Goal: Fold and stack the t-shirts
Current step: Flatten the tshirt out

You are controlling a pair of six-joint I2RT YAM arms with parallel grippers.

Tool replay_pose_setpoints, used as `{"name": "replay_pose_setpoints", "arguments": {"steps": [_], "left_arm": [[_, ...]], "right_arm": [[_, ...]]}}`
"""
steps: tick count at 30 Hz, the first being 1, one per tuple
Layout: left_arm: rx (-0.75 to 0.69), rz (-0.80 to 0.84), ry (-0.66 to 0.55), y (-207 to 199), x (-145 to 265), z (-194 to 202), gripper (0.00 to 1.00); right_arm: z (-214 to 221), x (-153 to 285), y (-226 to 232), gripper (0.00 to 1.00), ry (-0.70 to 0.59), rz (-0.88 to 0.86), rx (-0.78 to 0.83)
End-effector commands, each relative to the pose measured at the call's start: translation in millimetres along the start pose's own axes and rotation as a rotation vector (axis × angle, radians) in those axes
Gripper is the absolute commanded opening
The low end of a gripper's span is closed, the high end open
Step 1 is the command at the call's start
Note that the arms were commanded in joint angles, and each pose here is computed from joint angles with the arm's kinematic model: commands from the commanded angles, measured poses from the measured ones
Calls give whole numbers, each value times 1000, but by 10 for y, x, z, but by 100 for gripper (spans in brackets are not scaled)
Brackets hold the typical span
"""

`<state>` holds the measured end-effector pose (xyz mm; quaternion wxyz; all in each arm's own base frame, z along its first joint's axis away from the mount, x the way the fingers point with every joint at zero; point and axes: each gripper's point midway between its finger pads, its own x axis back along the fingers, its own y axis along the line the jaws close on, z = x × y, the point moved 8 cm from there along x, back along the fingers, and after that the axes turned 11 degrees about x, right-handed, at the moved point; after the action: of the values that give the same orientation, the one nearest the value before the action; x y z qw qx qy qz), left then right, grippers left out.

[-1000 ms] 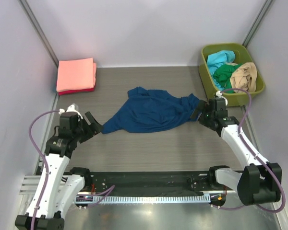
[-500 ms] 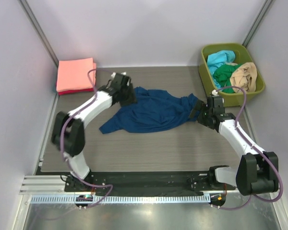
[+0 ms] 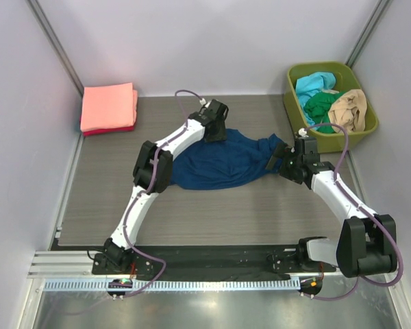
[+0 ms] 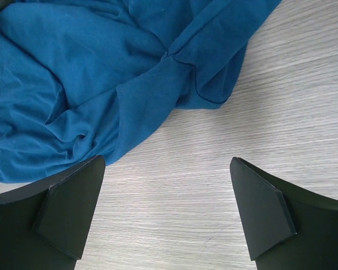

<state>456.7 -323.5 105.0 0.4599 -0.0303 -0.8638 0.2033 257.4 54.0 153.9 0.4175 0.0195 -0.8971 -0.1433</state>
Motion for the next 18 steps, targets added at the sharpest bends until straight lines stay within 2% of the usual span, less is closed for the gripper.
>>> {"name": "replay_pose_setpoints", "arguments": {"steps": [1, 11, 15, 18], "left_arm": [[-36, -69, -49, -75, 90, -20, 47], [-69, -169, -119, 52, 388, 44, 46], [-74, -173, -104, 108, 435, 104, 41], [-73, -176, -96, 116, 448, 145, 42]], "right_arm": [[-37, -50, 38, 99, -17, -32, 19], [-35, -61, 45, 99, -18, -41, 18], [-37, -58, 46, 100, -19, -41, 18], [-31, -67, 43, 100, -15, -40, 18]]}}
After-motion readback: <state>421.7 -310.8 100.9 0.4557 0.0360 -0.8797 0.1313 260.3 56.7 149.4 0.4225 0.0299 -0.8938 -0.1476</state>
